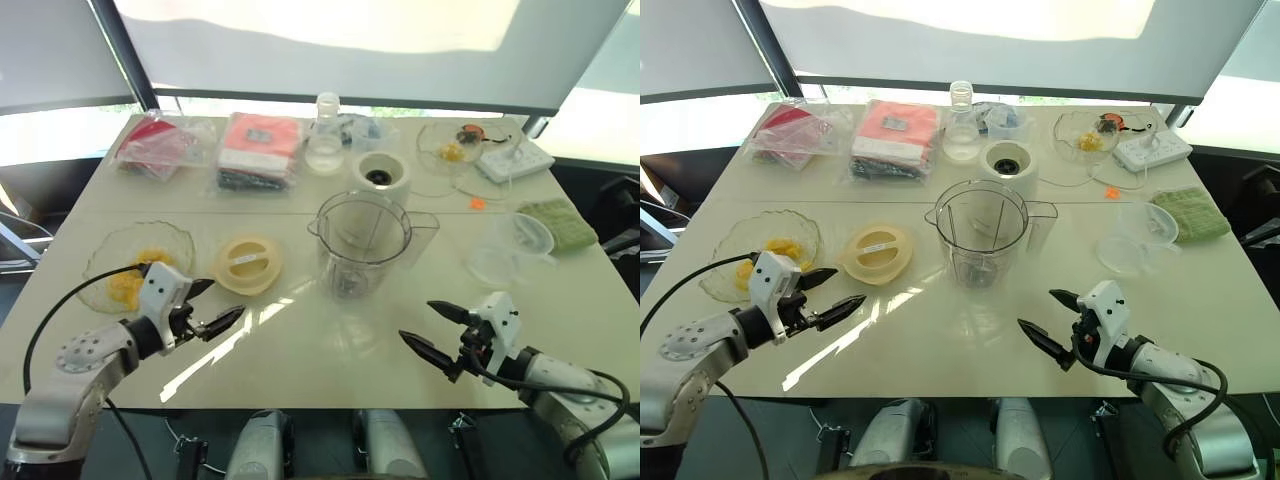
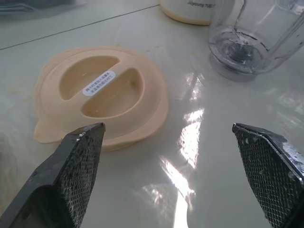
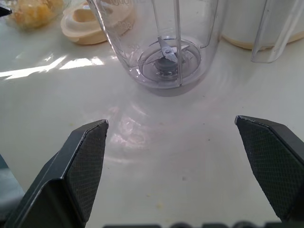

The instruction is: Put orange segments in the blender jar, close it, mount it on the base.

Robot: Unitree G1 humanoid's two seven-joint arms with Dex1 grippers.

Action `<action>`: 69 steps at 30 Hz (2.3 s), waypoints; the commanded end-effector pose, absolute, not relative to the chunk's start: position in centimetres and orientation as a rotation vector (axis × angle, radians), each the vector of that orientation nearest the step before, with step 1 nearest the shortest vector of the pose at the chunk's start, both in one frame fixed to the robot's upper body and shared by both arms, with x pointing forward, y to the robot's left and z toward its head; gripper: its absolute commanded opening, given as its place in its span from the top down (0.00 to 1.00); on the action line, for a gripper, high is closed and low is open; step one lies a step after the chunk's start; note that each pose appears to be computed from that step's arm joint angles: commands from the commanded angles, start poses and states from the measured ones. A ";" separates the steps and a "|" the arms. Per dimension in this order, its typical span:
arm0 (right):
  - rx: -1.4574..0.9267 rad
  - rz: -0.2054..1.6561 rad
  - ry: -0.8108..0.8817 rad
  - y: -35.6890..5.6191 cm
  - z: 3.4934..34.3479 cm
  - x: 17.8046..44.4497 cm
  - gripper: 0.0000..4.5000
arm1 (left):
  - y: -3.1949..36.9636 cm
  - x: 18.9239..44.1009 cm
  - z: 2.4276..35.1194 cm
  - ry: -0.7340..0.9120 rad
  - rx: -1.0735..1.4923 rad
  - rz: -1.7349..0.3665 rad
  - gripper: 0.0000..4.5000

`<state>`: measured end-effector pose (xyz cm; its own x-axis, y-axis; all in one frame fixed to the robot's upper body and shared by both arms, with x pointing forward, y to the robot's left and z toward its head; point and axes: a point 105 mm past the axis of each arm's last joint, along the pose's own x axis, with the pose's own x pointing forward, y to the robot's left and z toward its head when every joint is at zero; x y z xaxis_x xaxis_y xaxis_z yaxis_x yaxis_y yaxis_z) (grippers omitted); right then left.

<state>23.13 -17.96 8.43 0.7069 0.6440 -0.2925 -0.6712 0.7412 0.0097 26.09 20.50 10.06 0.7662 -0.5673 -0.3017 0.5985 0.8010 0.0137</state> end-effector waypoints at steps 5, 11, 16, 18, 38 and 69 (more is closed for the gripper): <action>-0.128 0.749 0.268 -17.1 8.6 23.5 0.00 | 20.1 26.9 10.9 0.253 0.121 -0.638 0.01; -0.139 0.753 0.255 -16.9 9.4 23.5 0.00 | 20.0 27.8 11.5 0.236 0.136 -0.650 0.01; -0.154 0.954 0.259 -13.7 11.9 21.1 0.00 | 20.9 28.9 13.8 0.197 0.181 -0.654 0.01; -0.136 1.031 0.206 -12.3 14.6 20.5 0.00 | 22.8 29.9 15.8 0.163 0.206 -0.605 0.01; -0.130 1.113 0.235 -10.3 17.2 19.5 0.00 | 33.8 33.5 14.2 0.514 0.166 -0.426 0.01; -0.175 1.030 0.202 -9.5 16.5 20.7 0.00 | 33.7 35.7 6.1 0.878 0.221 -0.217 0.31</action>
